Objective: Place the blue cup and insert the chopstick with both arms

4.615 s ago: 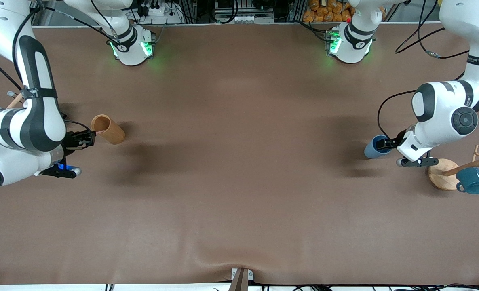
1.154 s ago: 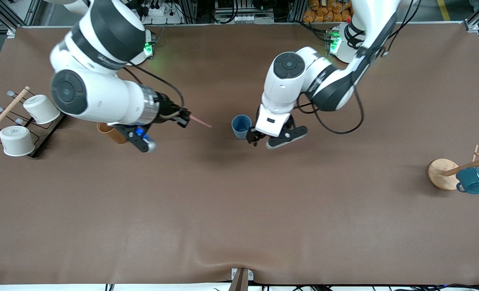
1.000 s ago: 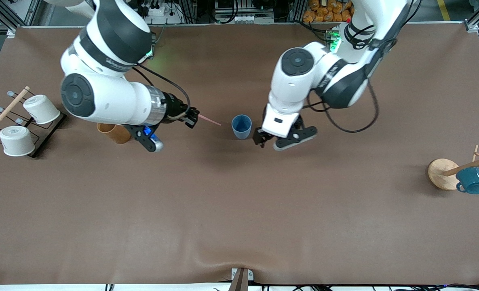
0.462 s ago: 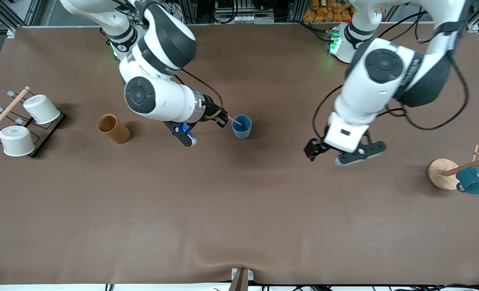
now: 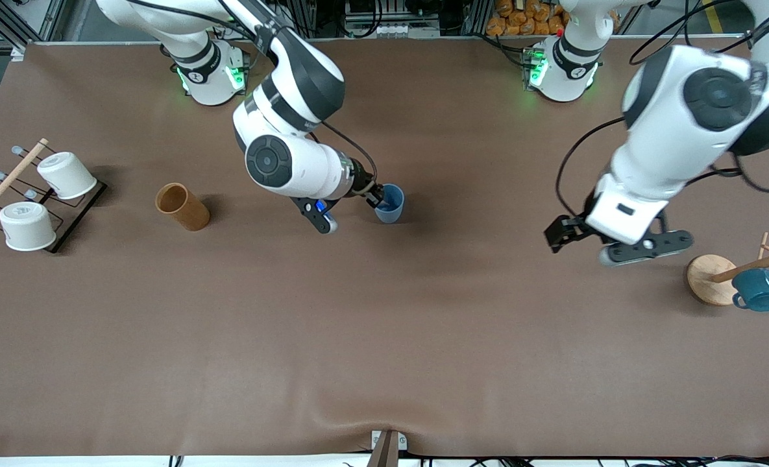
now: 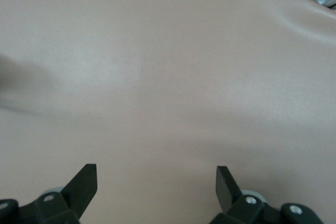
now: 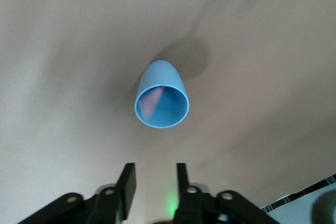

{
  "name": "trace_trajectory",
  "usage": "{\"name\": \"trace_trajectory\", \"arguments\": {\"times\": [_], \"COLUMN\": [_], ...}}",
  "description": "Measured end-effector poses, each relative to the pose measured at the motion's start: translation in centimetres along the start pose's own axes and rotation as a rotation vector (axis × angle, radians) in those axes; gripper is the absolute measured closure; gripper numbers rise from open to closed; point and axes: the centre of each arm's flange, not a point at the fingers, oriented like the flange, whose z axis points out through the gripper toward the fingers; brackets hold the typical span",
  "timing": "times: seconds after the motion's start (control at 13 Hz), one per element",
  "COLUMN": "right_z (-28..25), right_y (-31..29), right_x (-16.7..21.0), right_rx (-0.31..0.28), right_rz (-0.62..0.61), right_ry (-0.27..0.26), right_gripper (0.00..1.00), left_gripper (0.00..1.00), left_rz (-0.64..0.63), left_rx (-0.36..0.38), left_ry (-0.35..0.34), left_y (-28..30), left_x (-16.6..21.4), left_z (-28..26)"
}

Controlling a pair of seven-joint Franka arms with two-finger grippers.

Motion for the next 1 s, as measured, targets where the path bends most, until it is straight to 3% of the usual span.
{"name": "trace_trajectory", "arguments": {"times": [0.15,0.38,0.62,0.77,1.0], "right_z": [-3.3,-13.0,-19.2,-21.6,-27.1], "right_y": [0.6,3.1,5.5,7.1,10.8], "right_x": [1.8,5.9,8.5,9.1,14.1], "right_rx": [-0.033,-0.068,-0.074,-0.145,-0.125], "right_rz": [0.025,0.071,0.036,-0.167,-0.387], "right_ry": [-0.004,0.001,0.090,0.150,0.147], "right_gripper": [0.32,0.00,0.00,0.00,0.00], "left_gripper": [0.00,0.00,0.00,0.00,0.00], "left_rz": [0.023,0.020,0.036,0.041,0.089], "left_rx": [0.009,0.035,0.051,0.064,0.096], "left_ry": [-0.001,-0.018,-0.032,-0.046,-0.050], "left_y": [-2.3,-3.6,-4.1,-5.4,-8.7], "left_x": [0.5,0.3,0.0,0.3,0.6], "left_z": [-1.1,-2.9,-5.4,-6.6,-8.2]}}
